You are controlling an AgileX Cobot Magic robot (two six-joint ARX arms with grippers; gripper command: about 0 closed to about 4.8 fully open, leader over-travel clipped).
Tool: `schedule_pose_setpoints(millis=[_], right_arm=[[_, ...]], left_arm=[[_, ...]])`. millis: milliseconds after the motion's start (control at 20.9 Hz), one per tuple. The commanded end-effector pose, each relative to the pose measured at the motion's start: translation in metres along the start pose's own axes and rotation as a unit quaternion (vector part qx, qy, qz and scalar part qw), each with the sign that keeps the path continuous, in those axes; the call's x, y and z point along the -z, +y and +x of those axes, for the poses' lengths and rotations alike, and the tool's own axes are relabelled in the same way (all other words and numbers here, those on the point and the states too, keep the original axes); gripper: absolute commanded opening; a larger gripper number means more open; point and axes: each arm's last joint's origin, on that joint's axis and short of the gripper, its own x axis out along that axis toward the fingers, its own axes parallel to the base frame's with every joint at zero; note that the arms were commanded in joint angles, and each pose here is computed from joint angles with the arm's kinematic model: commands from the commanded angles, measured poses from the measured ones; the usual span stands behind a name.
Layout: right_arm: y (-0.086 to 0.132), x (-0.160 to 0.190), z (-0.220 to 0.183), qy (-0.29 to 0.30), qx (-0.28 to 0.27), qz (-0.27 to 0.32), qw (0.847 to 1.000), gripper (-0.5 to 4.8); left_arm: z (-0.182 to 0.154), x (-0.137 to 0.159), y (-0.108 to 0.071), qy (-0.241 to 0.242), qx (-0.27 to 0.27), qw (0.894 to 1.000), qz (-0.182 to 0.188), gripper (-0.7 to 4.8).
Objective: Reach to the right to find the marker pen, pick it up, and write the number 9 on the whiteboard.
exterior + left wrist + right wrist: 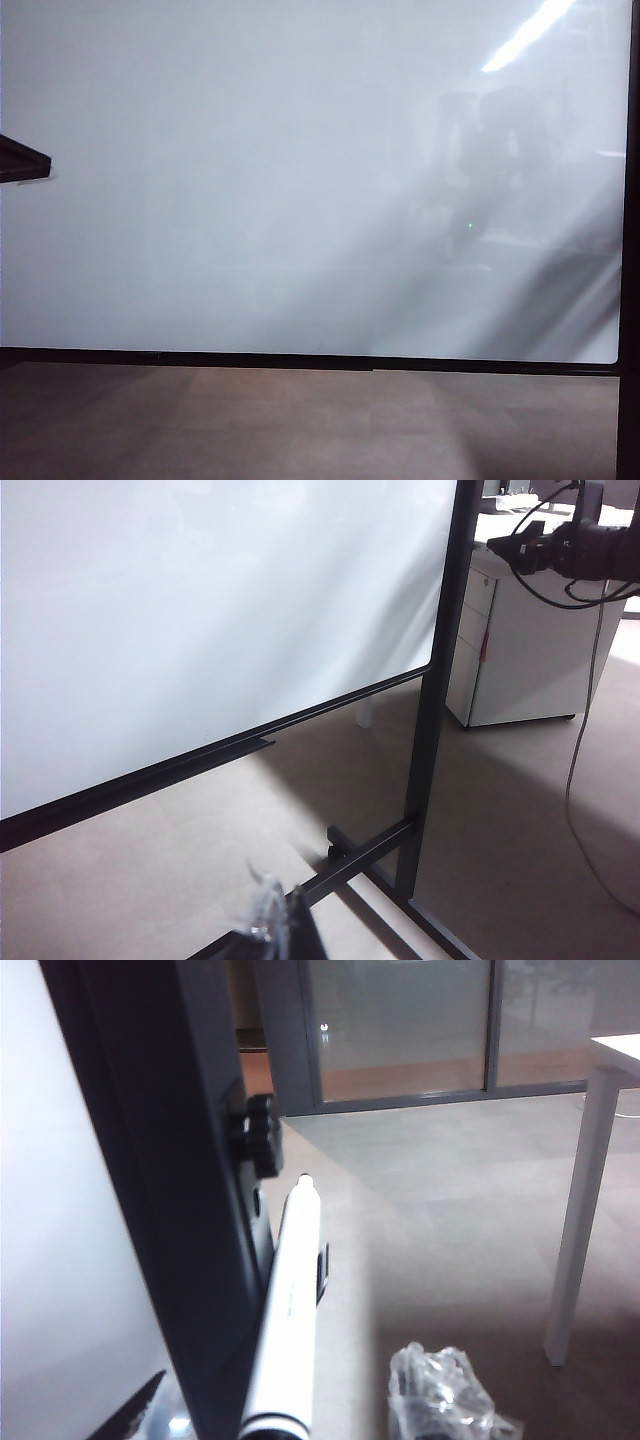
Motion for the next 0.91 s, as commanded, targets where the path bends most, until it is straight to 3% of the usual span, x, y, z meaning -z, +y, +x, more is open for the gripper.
schedule_pose_setpoints(millis=[48, 527, 623, 911], right_arm=[[-0.002, -0.002, 0.007, -0.003, -0.003, 0.000, 1.000, 2.74], [-0.008, 0.005, 0.024, 0.011, -0.009, 0.006, 1.000, 2.54], [-0.006, 0.007, 0.027, 0.014, -0.020, 0.006, 1.000, 2.07], [-0.005, 0.003, 0.030, 0.001, -0.024, 0.002, 1.000, 2.07]], left_arm=[[0.000, -0.002, 0.000, -0.010, -0.001, 1.000, 0.000, -0.05], [0.000, -0.002, 0.000, -0.009, 0.000, 1.000, 0.000, -0.05], [0.000, -0.002, 0.000, -0.009, -0.001, 1.000, 0.000, -0.05], [0.000, -0.002, 0.000, -0.009, -0.001, 1.000, 0.000, -0.05]])
